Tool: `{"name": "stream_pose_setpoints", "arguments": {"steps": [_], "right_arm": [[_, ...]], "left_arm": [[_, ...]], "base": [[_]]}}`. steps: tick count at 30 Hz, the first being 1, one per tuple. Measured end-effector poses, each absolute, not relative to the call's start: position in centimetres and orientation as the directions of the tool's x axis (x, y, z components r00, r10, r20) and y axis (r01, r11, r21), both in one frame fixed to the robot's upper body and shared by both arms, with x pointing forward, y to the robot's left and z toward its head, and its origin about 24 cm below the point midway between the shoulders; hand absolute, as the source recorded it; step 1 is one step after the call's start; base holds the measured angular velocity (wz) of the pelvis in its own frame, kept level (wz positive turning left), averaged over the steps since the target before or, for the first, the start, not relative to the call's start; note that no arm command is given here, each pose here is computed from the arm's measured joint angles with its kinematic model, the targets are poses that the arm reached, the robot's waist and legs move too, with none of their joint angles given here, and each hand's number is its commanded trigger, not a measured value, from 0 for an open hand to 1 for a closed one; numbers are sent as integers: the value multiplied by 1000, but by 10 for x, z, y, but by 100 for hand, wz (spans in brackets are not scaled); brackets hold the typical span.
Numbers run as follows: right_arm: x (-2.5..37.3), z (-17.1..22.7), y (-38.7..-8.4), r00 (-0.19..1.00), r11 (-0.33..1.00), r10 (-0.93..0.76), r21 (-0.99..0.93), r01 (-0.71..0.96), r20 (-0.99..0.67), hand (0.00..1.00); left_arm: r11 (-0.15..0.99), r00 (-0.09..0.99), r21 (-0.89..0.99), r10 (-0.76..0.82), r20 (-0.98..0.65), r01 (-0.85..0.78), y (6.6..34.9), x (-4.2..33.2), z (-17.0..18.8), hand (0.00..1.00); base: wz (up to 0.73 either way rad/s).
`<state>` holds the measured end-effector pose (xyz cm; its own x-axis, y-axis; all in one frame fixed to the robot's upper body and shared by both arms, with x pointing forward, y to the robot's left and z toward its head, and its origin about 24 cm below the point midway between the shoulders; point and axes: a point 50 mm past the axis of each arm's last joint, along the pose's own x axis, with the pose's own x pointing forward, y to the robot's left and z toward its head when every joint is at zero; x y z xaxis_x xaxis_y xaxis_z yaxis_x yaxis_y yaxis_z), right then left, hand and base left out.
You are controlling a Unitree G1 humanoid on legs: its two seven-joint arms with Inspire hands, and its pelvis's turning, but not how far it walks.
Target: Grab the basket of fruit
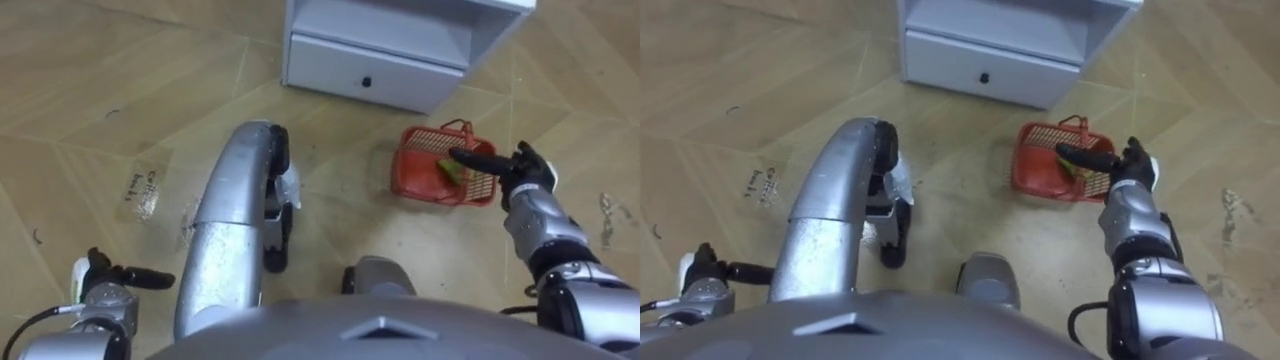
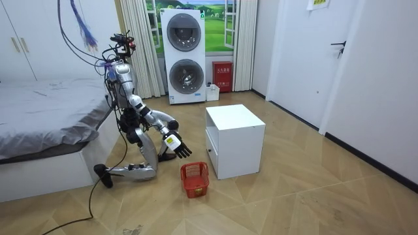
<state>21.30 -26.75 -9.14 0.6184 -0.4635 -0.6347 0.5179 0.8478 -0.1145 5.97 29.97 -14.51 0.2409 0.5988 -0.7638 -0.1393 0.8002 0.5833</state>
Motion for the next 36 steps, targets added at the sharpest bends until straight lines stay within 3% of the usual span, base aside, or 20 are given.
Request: {"name": "stream_pose_setpoints", "arguments": {"steps": [11, 22, 36], "right_arm": [[234, -52, -293, 709, 825, -549, -147, 546, -443, 0], [221, -70, -298, 681, 853, -516, -239, 464, -520, 0], [241, -67, -300, 685, 888, -460, -311, 339, -565, 0]], "left_arm": [[846, 239, 529, 528, -815, -67, 290, 50, -151, 0], [881, 262, 473, 459, -849, -9, 286, 58, -152, 0], [915, 250, 391, 356, -900, 103, 275, 58, -157, 0]], "base": [[-4], [0], [2]]}}
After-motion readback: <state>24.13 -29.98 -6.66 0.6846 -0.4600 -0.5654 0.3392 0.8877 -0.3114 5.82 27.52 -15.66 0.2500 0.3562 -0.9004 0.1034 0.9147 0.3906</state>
